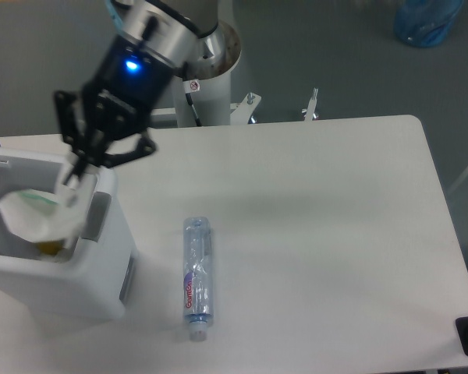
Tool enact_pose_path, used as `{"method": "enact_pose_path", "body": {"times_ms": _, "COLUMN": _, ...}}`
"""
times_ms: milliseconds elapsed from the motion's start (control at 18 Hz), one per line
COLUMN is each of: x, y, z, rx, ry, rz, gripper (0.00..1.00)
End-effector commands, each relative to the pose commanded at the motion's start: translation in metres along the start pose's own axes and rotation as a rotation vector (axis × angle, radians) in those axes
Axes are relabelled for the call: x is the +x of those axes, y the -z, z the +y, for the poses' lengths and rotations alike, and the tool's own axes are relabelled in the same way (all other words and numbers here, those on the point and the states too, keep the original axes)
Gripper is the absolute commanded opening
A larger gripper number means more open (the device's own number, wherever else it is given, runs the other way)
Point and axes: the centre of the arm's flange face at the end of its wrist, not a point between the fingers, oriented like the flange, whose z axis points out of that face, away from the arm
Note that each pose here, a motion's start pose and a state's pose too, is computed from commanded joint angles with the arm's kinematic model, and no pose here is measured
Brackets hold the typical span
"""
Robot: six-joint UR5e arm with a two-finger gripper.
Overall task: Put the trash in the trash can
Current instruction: 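Lift the paper and carry it over the white bin, releasing it, then move the open gripper back over the clear plastic bottle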
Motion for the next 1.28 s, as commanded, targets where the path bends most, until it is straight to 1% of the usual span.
{"method": "enact_pose_path", "body": {"times_ms": 56, "x": -0.001, "y": -0.003, "z": 0.003, "rx": -0.002, "ry": -0.003, "rz": 0.002, "gripper": 0.90}}
{"method": "enact_pose_path", "body": {"times_ms": 111, "x": -0.002, "y": -0.004, "z": 0.006, "rx": -0.007, "ry": -0.001, "rz": 0.001, "gripper": 1.00}}
{"method": "enact_pose_path", "body": {"times_ms": 278, "x": -0.002, "y": -0.007, "z": 0.012, "rx": -0.016, "ry": -0.016, "rz": 0.006, "gripper": 1.00}}
{"method": "enact_pose_path", "body": {"times_ms": 444, "x": -0.018, "y": -0.013, "z": 0.014, "rx": -0.024, "ry": -0.001, "rz": -0.007, "gripper": 1.00}}
{"method": "enact_pose_path", "body": {"times_ms": 500, "x": -0.035, "y": -0.016, "z": 0.016, "rx": -0.027, "ry": 0.019, "rz": -0.016, "gripper": 1.00}}
{"method": "enact_pose_path", "body": {"times_ms": 611, "x": -0.090, "y": -0.014, "z": 0.029, "rx": -0.035, "ry": 0.088, "rz": -0.058, "gripper": 1.00}}
{"method": "enact_pose_path", "body": {"times_ms": 833, "x": -0.163, "y": -0.017, "z": 0.050, "rx": -0.049, "ry": 0.177, "rz": -0.097, "gripper": 1.00}}
{"method": "enact_pose_path", "body": {"times_ms": 889, "x": -0.179, "y": -0.028, "z": 0.056, "rx": -0.063, "ry": 0.196, "rz": -0.095, "gripper": 1.00}}
{"method": "enact_pose_path", "body": {"times_ms": 944, "x": -0.194, "y": -0.038, "z": 0.061, "rx": -0.083, "ry": 0.208, "rz": -0.111, "gripper": 1.00}}
{"method": "enact_pose_path", "body": {"times_ms": 1111, "x": -0.236, "y": -0.059, "z": 0.072, "rx": -0.164, "ry": 0.221, "rz": -0.223, "gripper": 1.00}}
{"method": "enact_pose_path", "body": {"times_ms": 1167, "x": -0.247, "y": -0.066, "z": 0.077, "rx": -0.182, "ry": 0.227, "rz": -0.238, "gripper": 1.00}}
{"method": "enact_pose_path", "body": {"times_ms": 1278, "x": -0.262, "y": -0.080, "z": 0.090, "rx": -0.210, "ry": 0.244, "rz": -0.244, "gripper": 1.00}}
